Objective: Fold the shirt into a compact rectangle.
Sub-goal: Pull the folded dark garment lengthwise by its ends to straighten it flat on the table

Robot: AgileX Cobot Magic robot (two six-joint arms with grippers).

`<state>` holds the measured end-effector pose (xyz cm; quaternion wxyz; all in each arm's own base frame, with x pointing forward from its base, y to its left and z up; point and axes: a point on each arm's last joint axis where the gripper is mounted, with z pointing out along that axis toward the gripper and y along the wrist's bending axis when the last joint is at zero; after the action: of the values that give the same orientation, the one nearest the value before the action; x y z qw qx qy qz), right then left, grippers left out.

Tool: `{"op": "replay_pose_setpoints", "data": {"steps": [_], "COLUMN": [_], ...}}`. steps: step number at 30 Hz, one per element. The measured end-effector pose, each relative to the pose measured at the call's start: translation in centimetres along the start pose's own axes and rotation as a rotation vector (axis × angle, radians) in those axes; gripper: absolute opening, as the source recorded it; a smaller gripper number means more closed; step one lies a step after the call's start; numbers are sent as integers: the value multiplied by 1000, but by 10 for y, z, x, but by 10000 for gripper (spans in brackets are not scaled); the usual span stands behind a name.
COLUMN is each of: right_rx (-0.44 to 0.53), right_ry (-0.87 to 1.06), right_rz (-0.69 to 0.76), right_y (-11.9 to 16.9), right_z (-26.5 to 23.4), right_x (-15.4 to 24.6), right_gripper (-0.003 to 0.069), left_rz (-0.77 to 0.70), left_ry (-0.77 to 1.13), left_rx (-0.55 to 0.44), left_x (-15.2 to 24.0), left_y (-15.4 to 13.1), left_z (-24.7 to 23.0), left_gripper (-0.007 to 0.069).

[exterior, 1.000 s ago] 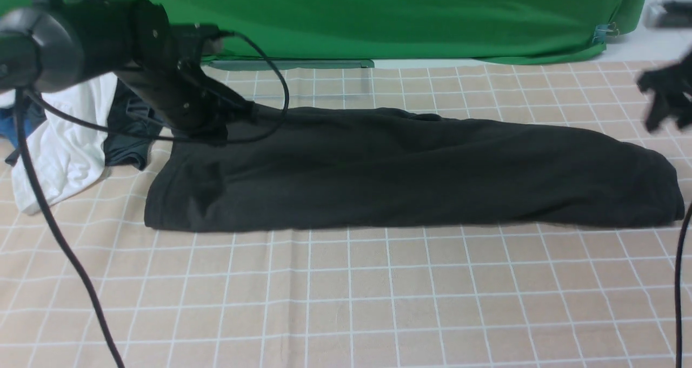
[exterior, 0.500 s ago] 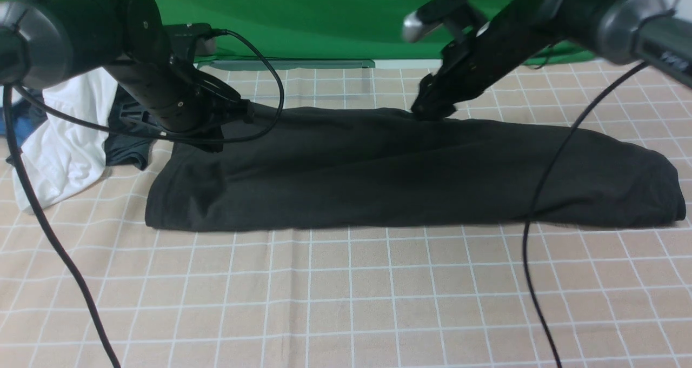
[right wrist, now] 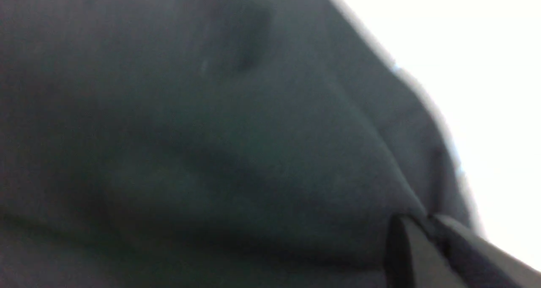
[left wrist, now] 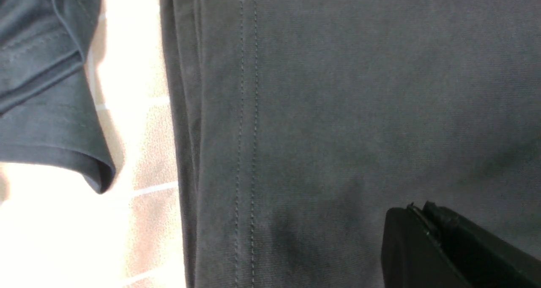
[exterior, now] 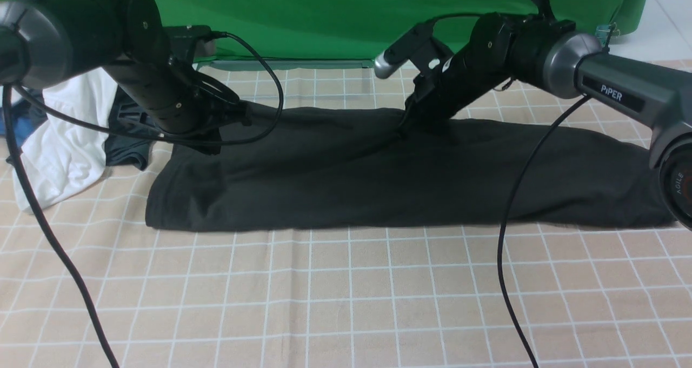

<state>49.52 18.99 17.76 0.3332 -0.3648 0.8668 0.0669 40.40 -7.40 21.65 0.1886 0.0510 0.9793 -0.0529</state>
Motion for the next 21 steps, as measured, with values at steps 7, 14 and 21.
{"op": "replay_pose_setpoints", "data": {"steps": [7, 14, 21], "right_rx": [79, 115, 82], "right_ry": [-124, -151, -81], "right_rz": [-32, -36, -38], "right_y": [-9, -12, -10], "right_z": [-10, 11, 15], "right_x": [-21, -14, -6], "right_gripper": [50, 172, 424], "left_rz": [1, 19, -51], "left_ry": [0, -5, -84], "left_rx": [0, -2, -127], "left_x": [0, 0, -8], "left_y": [0, 0, 15], "left_z": [0, 0, -1], "left_gripper": [19, 19, 19]}}
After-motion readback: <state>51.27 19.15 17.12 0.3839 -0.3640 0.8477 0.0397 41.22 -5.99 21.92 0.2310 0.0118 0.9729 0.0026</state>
